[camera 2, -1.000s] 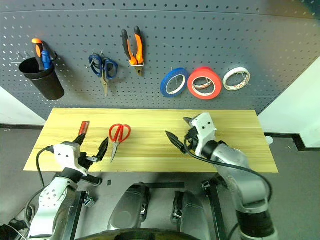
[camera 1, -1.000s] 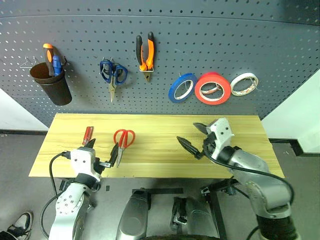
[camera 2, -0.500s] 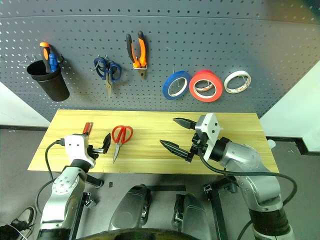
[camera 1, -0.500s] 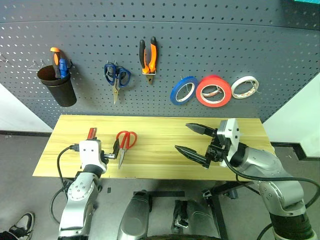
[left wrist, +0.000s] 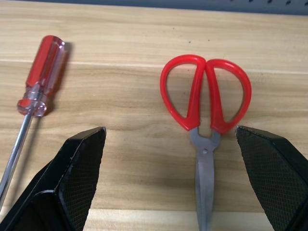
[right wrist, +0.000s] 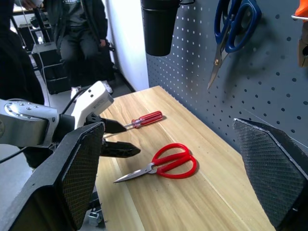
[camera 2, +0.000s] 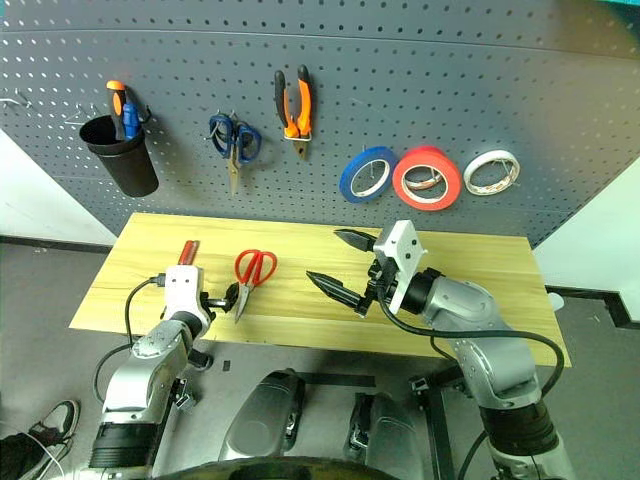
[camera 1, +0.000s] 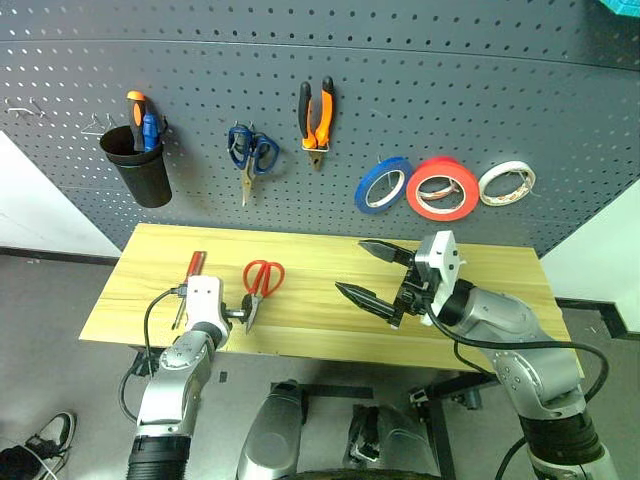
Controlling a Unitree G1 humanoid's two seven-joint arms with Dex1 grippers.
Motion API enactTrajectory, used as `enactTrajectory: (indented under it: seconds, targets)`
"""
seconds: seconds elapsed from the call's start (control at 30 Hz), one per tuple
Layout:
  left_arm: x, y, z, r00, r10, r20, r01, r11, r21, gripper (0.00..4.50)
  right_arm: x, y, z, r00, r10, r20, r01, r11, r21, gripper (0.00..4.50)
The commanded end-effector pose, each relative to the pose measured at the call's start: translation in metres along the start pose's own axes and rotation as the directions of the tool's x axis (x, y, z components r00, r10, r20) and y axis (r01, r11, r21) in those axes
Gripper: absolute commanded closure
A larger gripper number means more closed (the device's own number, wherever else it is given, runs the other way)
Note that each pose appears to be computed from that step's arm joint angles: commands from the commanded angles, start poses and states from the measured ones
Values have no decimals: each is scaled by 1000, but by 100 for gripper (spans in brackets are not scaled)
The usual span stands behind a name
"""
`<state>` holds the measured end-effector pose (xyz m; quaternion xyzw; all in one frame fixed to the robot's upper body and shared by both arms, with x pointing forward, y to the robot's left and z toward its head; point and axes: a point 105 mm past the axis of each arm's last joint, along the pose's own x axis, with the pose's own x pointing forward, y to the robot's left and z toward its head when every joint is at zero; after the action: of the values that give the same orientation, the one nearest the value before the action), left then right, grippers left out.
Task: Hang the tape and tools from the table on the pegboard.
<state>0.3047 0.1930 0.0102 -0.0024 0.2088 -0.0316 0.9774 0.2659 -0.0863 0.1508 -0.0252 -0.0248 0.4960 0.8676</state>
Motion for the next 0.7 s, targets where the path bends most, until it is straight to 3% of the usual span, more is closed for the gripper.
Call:
enactTrajectory:
  seconds: [0.03,0.3,0.7]
  targets:
    - [5,6,3,1000,-4,-16,5,1000,25,0,2,2,11,999,-10,45,12,999,-30,3]
    - [27,5,-2,989,-65,-135,73,995,60,0,4,4,11,999,-22,47,23,999,-33,3]
    - [43,-7,1,972,-124,-199,150,981,119,0,4,7,10,999,-29,41,30,999,-31,3]
